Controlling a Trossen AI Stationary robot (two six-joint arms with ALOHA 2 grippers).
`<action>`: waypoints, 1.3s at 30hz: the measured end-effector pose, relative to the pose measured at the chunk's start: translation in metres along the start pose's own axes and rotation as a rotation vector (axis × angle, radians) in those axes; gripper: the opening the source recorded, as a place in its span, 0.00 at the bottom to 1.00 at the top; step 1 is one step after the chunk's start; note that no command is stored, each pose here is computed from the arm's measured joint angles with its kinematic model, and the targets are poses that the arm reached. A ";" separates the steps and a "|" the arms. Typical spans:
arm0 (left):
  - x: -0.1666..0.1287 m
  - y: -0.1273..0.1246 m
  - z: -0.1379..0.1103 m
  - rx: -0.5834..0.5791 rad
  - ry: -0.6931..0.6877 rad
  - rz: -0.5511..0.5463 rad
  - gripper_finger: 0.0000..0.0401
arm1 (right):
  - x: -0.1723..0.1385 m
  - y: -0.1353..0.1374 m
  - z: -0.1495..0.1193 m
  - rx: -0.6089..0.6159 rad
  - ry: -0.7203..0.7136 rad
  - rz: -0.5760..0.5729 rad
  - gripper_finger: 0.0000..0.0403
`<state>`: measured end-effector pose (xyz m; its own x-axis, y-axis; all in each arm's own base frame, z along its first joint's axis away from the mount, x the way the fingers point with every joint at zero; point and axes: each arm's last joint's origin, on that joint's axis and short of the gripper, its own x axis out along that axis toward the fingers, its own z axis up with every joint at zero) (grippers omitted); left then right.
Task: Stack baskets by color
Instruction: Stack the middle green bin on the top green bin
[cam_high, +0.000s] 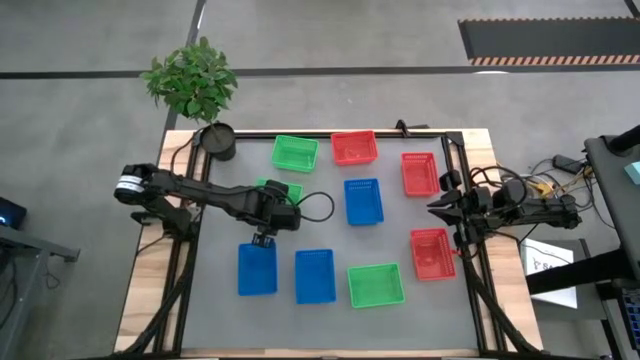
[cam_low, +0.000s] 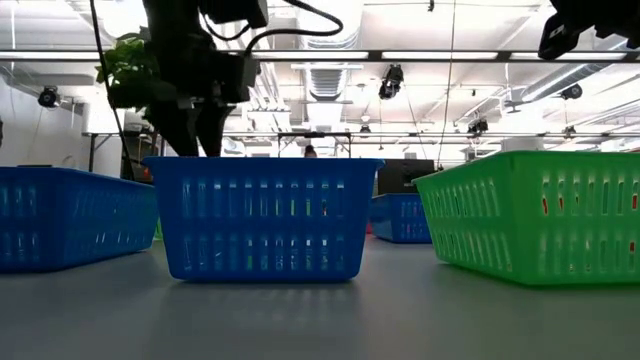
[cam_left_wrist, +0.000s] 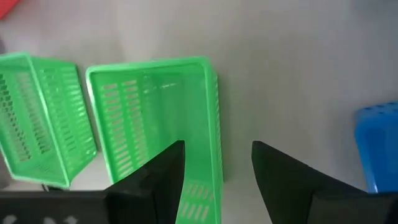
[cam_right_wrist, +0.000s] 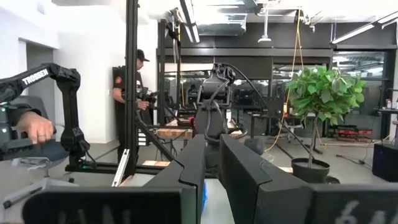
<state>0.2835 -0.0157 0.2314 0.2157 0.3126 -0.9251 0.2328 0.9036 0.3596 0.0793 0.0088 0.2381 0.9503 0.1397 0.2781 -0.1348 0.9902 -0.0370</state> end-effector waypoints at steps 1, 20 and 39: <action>0.003 0.000 0.000 -0.001 -0.008 -0.002 0.43 | 0.000 0.000 0.000 0.000 0.001 0.000 0.11; 0.044 0.004 -0.018 -0.062 -0.023 -0.075 0.42 | 0.000 0.000 -0.001 -0.006 0.003 0.000 0.11; 0.053 0.000 -0.021 -0.045 -0.047 -0.066 0.11 | 0.000 0.000 -0.001 -0.003 0.003 0.000 0.11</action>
<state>0.2748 0.0072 0.1798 0.2454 0.2384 -0.9396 0.2050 0.9346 0.2907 0.0797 0.0088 0.2370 0.9512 0.1398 0.2751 -0.1339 0.9902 -0.0403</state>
